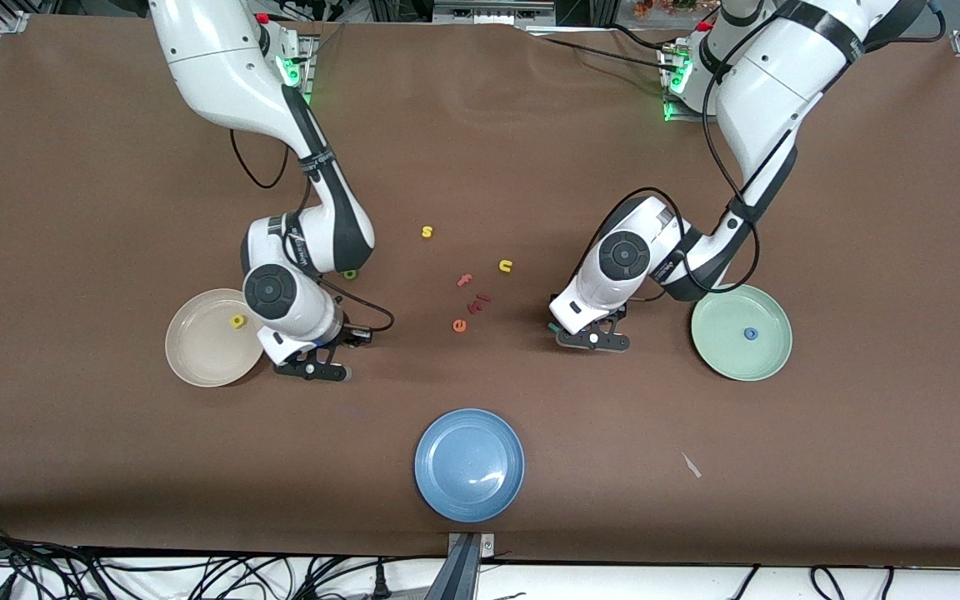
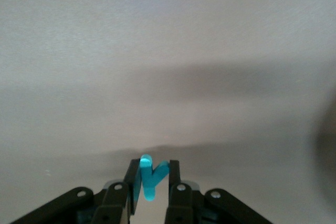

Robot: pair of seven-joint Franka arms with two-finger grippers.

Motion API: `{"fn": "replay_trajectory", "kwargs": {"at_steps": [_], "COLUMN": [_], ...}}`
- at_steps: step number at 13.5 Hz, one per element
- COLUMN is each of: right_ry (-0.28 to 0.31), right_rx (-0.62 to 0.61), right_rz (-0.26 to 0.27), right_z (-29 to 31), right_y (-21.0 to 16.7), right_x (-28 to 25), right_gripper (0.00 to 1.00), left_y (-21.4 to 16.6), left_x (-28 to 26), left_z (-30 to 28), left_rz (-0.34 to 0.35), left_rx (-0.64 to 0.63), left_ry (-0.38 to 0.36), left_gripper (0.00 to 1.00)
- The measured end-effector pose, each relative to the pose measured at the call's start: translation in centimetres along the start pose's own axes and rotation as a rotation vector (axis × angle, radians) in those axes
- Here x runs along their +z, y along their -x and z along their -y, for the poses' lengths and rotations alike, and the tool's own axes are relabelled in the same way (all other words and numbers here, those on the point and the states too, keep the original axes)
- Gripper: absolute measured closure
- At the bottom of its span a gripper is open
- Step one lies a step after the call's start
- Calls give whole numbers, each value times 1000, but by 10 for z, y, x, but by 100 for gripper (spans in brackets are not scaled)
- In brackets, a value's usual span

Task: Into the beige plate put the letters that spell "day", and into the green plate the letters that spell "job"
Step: 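Place the cyan y on the white plate while the left gripper grasps the pink p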

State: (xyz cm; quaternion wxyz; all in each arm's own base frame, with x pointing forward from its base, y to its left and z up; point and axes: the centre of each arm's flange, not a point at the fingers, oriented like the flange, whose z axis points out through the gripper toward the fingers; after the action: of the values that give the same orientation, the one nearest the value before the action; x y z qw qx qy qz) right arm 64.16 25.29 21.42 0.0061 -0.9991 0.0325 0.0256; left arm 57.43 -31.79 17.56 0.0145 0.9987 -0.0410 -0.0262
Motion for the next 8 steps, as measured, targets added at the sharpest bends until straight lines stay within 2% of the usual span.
{"fn": "replay_trajectory", "kwargs": {"at_steps": [8], "right_ry": [23], "right_rx": [-231], "right_rz": [39], "right_z": [-136], "right_y": [22], "right_x": [-40], "right_gripper": [75], "left_y": [-1], "left_x": [4], "left_z": [3], "left_rz": [5], "left_rx": [-5], "left_ry": [-1], "left_gripper": [44]}}
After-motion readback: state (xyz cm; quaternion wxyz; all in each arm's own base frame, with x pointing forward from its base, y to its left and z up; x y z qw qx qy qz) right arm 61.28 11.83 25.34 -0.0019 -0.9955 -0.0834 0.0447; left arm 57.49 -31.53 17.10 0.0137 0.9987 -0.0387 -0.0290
